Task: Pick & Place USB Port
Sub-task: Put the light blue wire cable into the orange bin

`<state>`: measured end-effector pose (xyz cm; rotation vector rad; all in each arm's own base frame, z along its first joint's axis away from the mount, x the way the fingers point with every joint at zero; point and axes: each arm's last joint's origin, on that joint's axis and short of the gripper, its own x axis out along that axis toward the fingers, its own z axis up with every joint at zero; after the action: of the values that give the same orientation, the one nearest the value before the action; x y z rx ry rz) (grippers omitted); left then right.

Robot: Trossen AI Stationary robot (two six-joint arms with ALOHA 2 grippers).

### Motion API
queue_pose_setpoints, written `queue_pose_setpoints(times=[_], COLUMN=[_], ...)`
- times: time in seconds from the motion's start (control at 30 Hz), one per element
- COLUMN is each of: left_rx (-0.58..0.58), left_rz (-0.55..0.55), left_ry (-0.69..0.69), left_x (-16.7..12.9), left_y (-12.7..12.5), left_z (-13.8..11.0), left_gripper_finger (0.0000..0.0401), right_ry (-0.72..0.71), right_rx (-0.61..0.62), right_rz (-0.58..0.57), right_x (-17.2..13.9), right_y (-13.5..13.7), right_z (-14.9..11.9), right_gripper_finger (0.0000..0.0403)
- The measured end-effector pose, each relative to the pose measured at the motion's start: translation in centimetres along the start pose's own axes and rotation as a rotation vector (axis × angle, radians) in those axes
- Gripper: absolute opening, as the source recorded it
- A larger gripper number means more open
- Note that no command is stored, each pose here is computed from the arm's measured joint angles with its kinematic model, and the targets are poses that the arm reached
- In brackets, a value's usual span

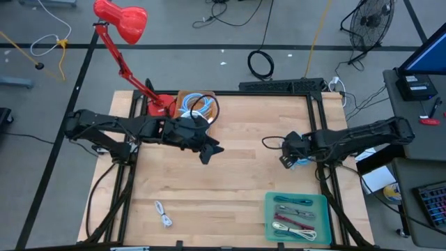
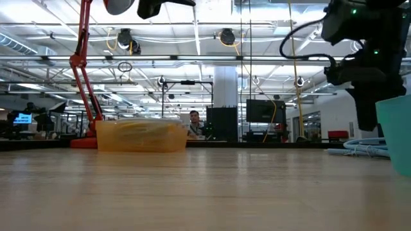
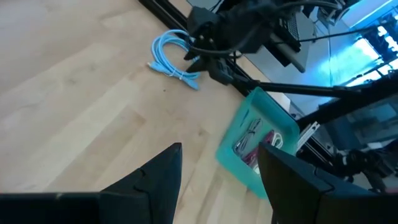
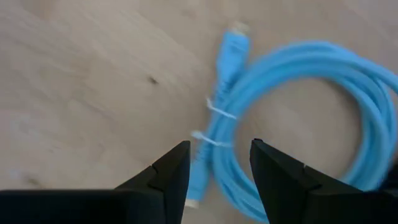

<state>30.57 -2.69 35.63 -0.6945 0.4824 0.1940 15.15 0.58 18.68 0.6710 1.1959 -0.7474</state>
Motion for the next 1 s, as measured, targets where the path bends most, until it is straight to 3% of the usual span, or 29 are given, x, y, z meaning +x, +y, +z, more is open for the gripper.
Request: queue_pose_setpoints(times=[0.5,0.7,1.0], left_rx=[0.008,0.026,0.026], left_rz=[-0.001,0.001,0.007], left_ry=[-0.002,-0.004,-0.009], left_x=[0.0,0.0,0.0], left_y=[-0.2,-0.1,-0.1], left_z=[-0.2,-0.1,-0.1], left_gripper_finger=[0.0211,0.0211,0.0211], right_ry=[0.042,0.05,0.102], right_rx=[0.038,0.062,0.084], right_rz=[-0.069,-0.003,-0.019], right_x=[1.3,2.5,4.7], right_y=[-1.1,-0.8,-1.5], right_z=[0.8,0.7,-0.4], right_gripper_finger=[0.0201,0.0221,0.0196])
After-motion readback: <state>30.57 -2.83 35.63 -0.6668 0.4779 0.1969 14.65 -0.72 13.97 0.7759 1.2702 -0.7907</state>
